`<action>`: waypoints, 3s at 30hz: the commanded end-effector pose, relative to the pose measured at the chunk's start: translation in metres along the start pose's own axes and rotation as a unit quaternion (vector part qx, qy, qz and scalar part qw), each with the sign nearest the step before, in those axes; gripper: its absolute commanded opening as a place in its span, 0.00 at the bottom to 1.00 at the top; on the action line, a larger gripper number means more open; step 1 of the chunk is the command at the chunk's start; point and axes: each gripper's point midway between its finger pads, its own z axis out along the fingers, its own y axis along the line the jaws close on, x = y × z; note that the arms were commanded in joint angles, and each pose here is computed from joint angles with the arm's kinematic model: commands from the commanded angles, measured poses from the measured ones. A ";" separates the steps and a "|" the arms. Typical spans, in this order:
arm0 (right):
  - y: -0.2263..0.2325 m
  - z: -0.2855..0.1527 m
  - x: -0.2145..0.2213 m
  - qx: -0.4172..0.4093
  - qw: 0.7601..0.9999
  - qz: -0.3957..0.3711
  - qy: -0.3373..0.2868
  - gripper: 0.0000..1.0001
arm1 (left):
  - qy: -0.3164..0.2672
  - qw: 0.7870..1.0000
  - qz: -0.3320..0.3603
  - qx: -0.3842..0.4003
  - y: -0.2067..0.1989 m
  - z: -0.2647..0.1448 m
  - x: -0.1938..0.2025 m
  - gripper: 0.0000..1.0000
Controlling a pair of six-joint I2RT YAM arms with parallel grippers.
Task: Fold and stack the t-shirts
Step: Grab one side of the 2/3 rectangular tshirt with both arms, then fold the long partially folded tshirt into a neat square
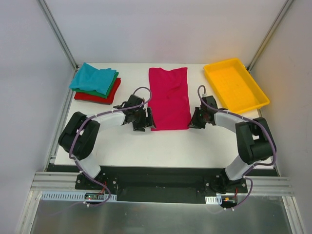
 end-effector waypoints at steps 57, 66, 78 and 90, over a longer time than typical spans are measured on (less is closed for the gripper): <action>0.045 -0.207 0.105 -0.202 0.975 -0.060 -0.066 0.01 | -0.126 0.964 0.130 0.194 -0.088 -0.173 0.050 0.00; 0.056 -0.206 0.042 -0.158 0.979 -0.071 -0.111 0.00 | -0.129 0.968 0.100 0.192 -0.093 -0.152 -0.014 0.00; 0.072 -0.171 -0.041 -0.184 0.975 -0.039 -0.116 0.00 | -0.122 0.977 0.061 0.163 -0.076 -0.116 -0.085 0.00; 0.046 -0.074 -0.119 -0.142 0.984 0.008 -0.111 0.01 | -0.122 0.991 0.017 0.058 -0.032 -0.037 -0.147 0.00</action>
